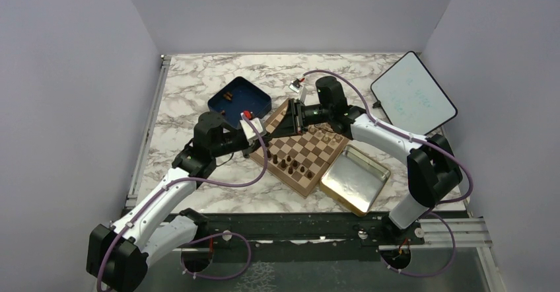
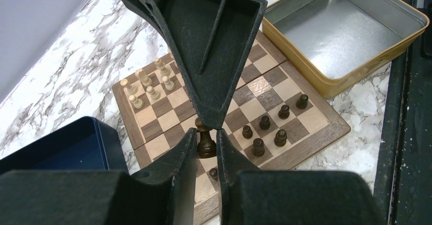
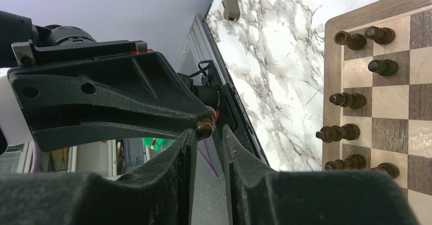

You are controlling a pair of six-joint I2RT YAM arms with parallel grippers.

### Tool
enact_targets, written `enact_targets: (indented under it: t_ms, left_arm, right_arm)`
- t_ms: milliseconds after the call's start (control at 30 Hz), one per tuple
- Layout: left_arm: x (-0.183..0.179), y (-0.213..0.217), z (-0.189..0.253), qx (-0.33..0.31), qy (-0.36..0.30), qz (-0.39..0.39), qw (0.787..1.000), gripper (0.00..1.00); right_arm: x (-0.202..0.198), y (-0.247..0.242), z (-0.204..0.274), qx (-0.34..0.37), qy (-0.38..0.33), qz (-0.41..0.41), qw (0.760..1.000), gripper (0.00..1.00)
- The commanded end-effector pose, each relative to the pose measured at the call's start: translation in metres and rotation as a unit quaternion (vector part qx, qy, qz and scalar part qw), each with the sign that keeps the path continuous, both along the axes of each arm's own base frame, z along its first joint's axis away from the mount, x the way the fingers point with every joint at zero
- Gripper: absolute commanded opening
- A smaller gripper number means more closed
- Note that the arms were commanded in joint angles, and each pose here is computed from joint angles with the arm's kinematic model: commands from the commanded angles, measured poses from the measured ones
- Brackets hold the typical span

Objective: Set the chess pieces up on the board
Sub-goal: Place the chess piece on the chessboard.

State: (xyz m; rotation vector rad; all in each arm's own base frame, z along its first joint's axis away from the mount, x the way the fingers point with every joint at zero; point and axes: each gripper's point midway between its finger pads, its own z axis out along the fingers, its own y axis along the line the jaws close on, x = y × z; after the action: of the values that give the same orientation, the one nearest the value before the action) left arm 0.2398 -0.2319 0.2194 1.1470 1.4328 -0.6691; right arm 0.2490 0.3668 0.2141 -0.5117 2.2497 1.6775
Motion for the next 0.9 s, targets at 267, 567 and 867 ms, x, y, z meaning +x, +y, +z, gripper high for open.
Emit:
enact_targets:
  t_ms: [267, 567, 867]
  left_arm:
    - [-0.008, -0.005, 0.006, -0.008, -0.022, -0.031, 0.999, 0.17]
    - [-0.002, -0.002, 0.006, -0.007, -0.020, -0.006, 1.000, 0.21]
    - [0.013, 0.012, 0.007, -0.008, -0.001, 0.067, 0.998, 0.99]
  right_arm:
    - [0.002, 0.009, 0.008, 0.027, -0.002, 0.011, 1.000, 0.24]
    - [-0.002, 0.007, 0.006, 0.032, 0.000, 0.009, 0.999, 0.10]
    - [0.022, -0.004, 0.002, -0.013, -0.042, -0.071, 0.996, 0.09]
